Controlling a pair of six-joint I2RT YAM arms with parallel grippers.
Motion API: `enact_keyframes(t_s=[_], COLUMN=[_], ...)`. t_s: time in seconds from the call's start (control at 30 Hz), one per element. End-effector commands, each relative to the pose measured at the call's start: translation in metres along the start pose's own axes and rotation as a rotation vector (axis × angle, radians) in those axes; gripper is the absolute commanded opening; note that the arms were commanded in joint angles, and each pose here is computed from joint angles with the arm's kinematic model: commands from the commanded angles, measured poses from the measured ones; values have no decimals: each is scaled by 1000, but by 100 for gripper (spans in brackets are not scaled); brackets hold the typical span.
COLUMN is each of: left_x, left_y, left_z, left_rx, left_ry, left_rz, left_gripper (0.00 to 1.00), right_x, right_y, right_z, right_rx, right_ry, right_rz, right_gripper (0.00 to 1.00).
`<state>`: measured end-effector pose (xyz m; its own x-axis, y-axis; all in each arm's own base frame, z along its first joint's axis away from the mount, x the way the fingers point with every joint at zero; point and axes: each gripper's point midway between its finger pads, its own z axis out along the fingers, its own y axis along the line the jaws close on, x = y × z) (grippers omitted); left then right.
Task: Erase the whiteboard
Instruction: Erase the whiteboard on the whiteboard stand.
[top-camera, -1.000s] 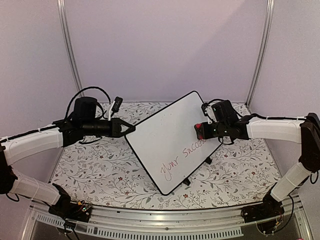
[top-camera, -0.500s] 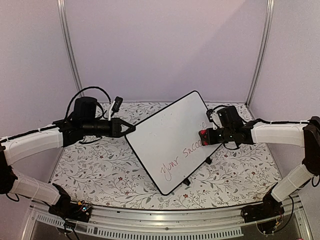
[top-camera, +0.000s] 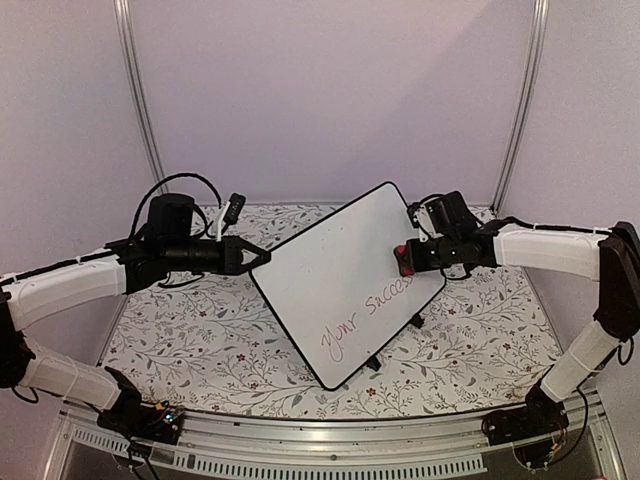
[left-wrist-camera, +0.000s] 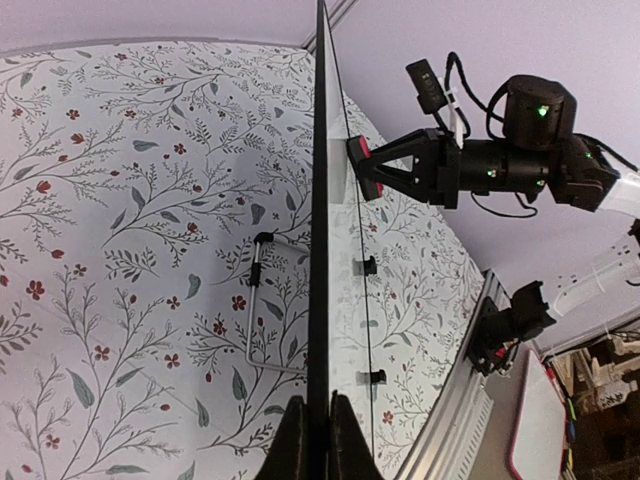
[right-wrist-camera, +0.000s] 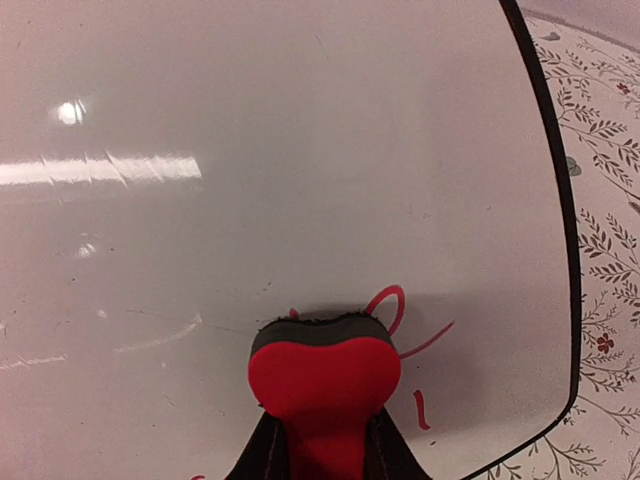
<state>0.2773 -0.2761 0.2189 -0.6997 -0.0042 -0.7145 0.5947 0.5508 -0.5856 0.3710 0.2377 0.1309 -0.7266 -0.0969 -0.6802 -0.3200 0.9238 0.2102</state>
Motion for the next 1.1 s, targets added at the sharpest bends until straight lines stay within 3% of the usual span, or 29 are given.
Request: enact_keyframes(t_s=[0.0,0.2,0.6,1.07], left_x=[15,15,15,16], left_y=[-7,-7,-6,-6], left_z=[6,6,6,7], left_rx=[47,46,45,44], left_ry=[56,56,55,58], left_rz=[91,90,89,86], left_gripper=[0,0,0,0], right_x=[-20,-29,21,35], right_y=[-6,-9,-43,-50], right_z=[3,0,7,2], right_rx=[47,68,117,110], right_ry=[-40,-57,52,56], right_rz=[5,6,13,23], right_gripper=[21,21,21,21])
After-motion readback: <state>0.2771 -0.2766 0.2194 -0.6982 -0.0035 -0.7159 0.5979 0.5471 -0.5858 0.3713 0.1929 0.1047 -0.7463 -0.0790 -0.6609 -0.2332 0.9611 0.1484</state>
